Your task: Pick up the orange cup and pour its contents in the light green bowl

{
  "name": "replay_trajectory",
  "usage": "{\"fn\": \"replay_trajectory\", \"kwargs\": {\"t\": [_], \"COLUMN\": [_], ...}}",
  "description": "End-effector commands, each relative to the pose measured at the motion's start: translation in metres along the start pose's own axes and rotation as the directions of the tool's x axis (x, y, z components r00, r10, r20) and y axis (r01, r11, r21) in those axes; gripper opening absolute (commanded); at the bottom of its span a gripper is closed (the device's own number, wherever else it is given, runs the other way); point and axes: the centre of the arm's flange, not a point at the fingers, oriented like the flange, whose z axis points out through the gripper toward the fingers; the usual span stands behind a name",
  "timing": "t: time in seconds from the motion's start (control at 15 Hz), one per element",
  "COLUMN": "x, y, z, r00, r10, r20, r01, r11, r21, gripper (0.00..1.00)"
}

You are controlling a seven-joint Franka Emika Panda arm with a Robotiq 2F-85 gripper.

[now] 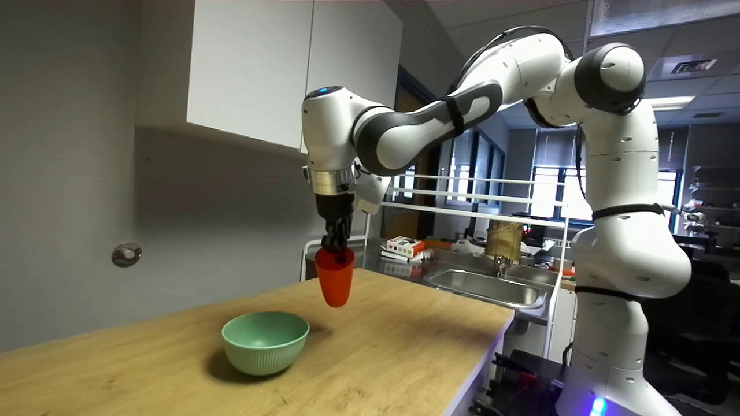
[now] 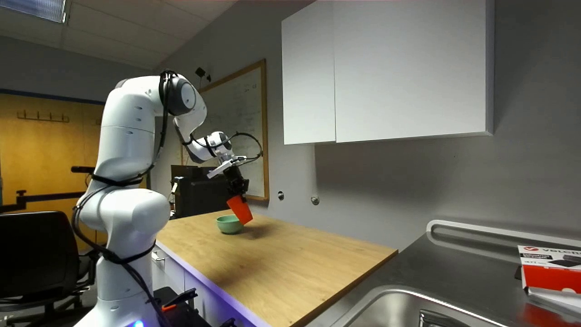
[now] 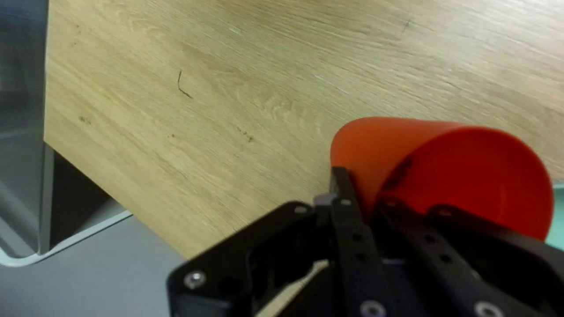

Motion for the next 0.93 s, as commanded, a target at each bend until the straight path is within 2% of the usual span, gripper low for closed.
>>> {"fn": "replay_trajectory", "kwargs": {"t": [0.0, 0.27, 0.6, 0.87], "x": [0.018, 0.032, 0.049, 0.037], "y": [-0.043, -0.083, -0.118, -0.155], "z": [-0.010, -0.010, -0.009, 0.002], "r00": [0.999, 0.996, 0.987, 0.975], "r10": [-0.038, -0.077, -0.094, -0.074], "r20": [-0.011, -0.052, -0.132, -0.210], "r01": [0.037, 0.061, 0.031, -0.047], "r11": [0.992, 0.963, 0.908, 0.854], "r21": [-0.120, -0.261, -0.417, -0.518], "gripper": [0.01, 0.01, 0.01, 0.01]}}
